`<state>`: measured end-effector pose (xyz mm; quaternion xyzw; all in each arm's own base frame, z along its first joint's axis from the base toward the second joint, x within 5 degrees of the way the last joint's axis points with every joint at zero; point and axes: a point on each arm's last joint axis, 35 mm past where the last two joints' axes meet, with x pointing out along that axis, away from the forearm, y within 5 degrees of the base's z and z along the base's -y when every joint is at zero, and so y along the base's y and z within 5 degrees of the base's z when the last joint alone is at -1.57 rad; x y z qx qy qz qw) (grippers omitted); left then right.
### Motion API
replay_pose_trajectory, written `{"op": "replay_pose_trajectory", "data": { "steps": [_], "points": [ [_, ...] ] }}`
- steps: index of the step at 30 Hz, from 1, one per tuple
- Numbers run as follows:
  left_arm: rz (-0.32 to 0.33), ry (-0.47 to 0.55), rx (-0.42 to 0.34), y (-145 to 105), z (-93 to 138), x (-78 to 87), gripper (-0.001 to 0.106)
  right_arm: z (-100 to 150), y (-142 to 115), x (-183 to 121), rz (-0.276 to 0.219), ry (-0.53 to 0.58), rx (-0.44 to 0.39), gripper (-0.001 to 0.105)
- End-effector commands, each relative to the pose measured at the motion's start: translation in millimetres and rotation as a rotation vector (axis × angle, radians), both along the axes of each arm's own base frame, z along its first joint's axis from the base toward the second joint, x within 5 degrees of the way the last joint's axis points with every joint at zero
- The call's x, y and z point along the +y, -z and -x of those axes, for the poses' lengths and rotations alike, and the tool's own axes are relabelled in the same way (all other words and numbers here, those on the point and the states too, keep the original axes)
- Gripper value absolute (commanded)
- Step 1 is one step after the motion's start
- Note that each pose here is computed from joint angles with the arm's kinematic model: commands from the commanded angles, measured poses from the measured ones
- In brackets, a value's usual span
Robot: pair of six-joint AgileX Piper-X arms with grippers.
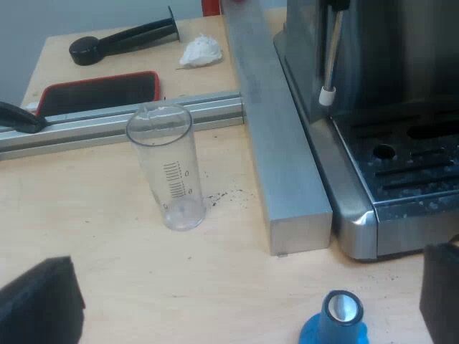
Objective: Grind coffee beans and then tamp
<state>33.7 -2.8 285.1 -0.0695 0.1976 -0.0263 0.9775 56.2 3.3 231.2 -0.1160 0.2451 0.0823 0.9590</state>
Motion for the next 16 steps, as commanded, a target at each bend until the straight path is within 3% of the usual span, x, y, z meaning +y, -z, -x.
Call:
{"op": "replay_pose_trajectory", "data": {
  "steps": [1, 16],
  "points": [
    [0.009, 0.023, -0.002, -1.1, -2.5, -0.9, 0.098, -0.8, -2.5, -0.2, 0.000, 0.003, -0.009, 0.090],
    [0.009, 0.024, -0.002, -1.1, -2.5, -0.9, 0.098, -0.8, -2.5, -0.2, 0.000, 0.003, -0.009, 0.090]
  ]
}}
